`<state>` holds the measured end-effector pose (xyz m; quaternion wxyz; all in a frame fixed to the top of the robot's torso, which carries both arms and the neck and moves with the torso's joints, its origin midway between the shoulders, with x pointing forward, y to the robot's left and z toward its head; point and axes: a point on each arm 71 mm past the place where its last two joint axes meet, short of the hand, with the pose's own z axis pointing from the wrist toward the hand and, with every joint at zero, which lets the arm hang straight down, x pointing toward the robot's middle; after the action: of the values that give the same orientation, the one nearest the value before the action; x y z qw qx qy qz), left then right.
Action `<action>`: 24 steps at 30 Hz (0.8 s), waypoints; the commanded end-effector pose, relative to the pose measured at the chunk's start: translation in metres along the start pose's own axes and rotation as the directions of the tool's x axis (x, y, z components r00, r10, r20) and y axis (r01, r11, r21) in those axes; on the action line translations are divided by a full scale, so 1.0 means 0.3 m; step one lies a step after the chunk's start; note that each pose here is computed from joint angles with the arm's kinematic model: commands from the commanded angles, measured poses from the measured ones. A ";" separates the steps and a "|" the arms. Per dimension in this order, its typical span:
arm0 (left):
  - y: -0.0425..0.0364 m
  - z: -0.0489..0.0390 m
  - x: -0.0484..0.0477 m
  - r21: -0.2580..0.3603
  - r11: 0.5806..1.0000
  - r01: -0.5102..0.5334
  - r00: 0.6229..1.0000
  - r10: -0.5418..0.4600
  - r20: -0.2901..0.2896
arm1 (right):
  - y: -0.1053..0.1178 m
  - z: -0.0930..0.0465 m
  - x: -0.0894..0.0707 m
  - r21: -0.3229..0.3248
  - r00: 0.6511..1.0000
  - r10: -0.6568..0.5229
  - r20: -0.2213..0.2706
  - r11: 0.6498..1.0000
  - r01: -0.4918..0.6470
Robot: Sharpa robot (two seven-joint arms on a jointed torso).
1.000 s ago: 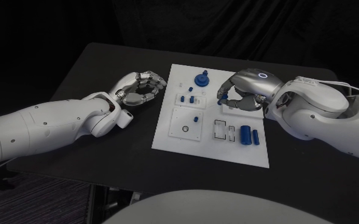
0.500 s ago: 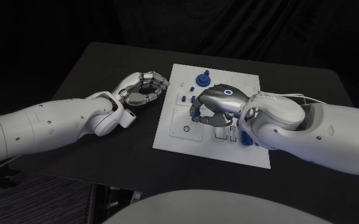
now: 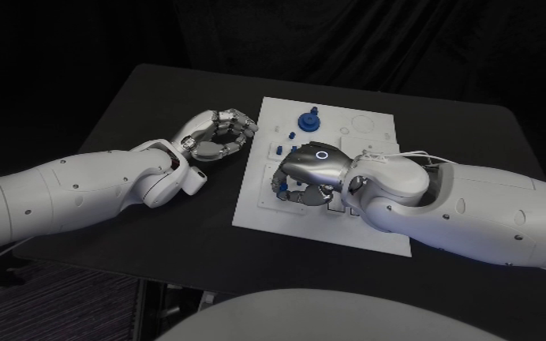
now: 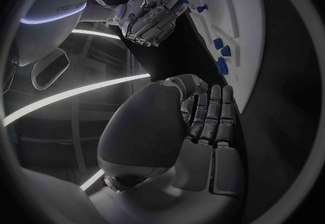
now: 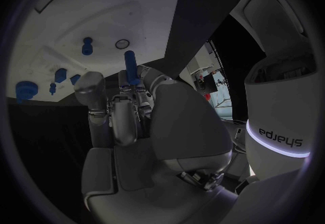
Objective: Assemble the parts on the task board
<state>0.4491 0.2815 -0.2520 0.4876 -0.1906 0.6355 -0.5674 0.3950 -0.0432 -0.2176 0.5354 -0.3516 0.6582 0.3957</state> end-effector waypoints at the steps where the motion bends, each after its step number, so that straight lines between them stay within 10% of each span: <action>1: -0.026 0.000 0.007 0.112 0.994 0.015 1.000 -0.014 -0.015 | 0.002 0.003 0.015 -0.023 0.999 -0.036 -0.029 0.999 0.035; 24: -0.024 -0.002 0.007 0.105 0.994 0.020 1.000 -0.018 -0.020 | -0.009 0.000 0.033 -0.033 0.996 -0.087 -0.034 0.996 0.086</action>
<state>0.4488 0.2815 -0.2524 0.4825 -0.1905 0.6373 -0.5698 0.3963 -0.0437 -0.2255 0.5320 -0.3850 0.6503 0.3818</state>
